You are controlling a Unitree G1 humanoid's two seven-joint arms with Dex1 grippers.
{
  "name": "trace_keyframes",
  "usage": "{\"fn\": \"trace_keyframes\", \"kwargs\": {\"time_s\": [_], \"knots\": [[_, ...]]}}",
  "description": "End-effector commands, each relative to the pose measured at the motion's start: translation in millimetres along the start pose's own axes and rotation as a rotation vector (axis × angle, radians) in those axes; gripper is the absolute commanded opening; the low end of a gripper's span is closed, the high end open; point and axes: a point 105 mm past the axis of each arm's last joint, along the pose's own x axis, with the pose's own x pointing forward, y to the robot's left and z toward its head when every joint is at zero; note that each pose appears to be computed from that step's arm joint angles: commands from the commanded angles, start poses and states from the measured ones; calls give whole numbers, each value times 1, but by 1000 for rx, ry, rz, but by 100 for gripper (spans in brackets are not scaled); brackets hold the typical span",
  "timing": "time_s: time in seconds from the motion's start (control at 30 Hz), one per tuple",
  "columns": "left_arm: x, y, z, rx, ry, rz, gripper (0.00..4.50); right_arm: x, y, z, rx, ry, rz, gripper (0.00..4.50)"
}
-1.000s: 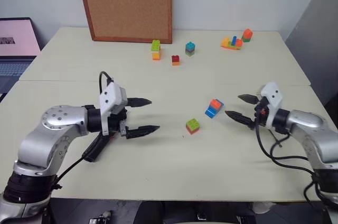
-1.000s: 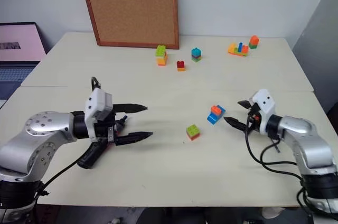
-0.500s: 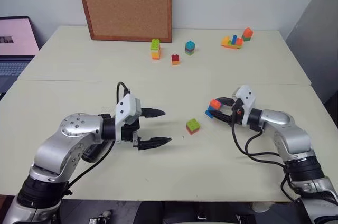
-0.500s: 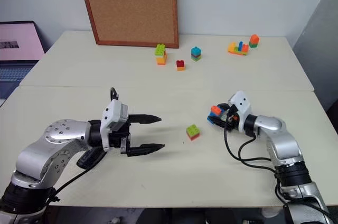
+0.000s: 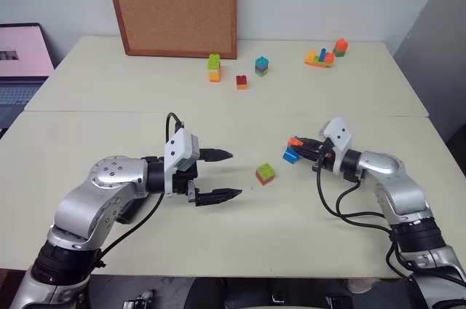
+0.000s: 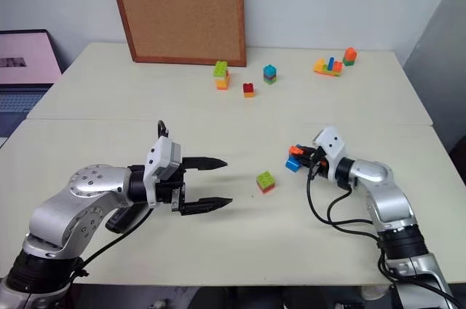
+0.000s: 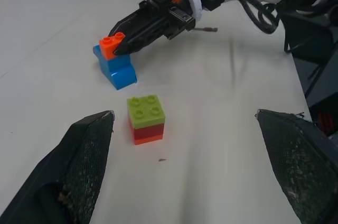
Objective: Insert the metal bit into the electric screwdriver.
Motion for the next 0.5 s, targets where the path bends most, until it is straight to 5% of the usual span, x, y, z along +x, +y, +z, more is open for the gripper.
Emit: {"fn": "trace_keyframes", "kwargs": {"time_s": [0.03, 0.27, 0.5], "knots": [[9, -9, 17, 40, -65, -50, 450, -53, -39, 20, -52, -27, -217, 46], [22, -13, 22, 45, -104, -107, 450, -136, -94, -11, 21, 87, -647, 46], [32, -15, 27, 65, -131, -156, 450, -163, -110, -58, 140, 200, -859, 46]]}}
